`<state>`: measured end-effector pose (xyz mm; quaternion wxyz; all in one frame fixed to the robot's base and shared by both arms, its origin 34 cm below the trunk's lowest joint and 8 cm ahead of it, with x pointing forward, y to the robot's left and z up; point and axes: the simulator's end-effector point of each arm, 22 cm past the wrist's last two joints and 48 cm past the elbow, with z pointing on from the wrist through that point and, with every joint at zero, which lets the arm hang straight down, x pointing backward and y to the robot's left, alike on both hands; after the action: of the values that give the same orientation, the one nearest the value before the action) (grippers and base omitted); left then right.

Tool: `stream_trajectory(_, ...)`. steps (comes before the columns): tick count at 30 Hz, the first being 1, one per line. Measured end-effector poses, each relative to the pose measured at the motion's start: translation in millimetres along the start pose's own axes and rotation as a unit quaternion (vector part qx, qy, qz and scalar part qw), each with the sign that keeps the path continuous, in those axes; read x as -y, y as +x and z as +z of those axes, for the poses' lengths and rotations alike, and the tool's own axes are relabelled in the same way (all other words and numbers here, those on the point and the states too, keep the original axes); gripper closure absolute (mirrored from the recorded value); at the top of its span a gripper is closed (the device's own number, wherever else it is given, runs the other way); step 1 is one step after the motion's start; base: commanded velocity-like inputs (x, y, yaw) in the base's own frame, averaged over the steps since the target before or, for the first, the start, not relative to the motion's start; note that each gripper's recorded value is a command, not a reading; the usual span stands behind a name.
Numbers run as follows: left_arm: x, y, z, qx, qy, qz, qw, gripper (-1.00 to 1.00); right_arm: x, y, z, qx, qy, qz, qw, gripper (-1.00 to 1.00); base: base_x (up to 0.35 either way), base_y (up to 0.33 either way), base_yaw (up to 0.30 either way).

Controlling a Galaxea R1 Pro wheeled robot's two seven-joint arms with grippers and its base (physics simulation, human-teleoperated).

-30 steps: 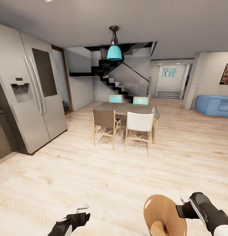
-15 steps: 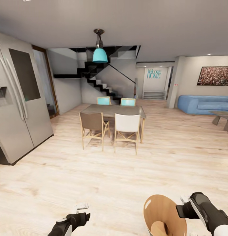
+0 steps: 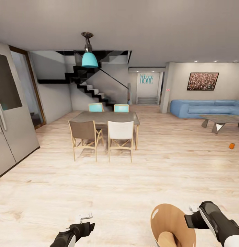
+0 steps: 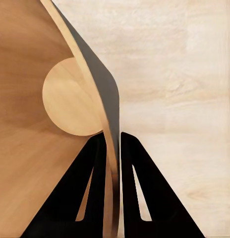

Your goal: Put the three can of soda from the living room inside the tash can in the kitchen.

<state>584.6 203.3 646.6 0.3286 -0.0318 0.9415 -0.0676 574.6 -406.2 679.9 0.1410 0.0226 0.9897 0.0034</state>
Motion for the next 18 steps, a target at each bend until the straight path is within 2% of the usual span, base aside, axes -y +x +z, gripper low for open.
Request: stream_trajectory(18,1.9,-11.3,-3.2,0.018,0.003,0.001,0.9998,-1.00,0.6,-3.3,-5.2,0.006,0.000,0.000,1.0000,1.00,0.000,0.000,-0.257)
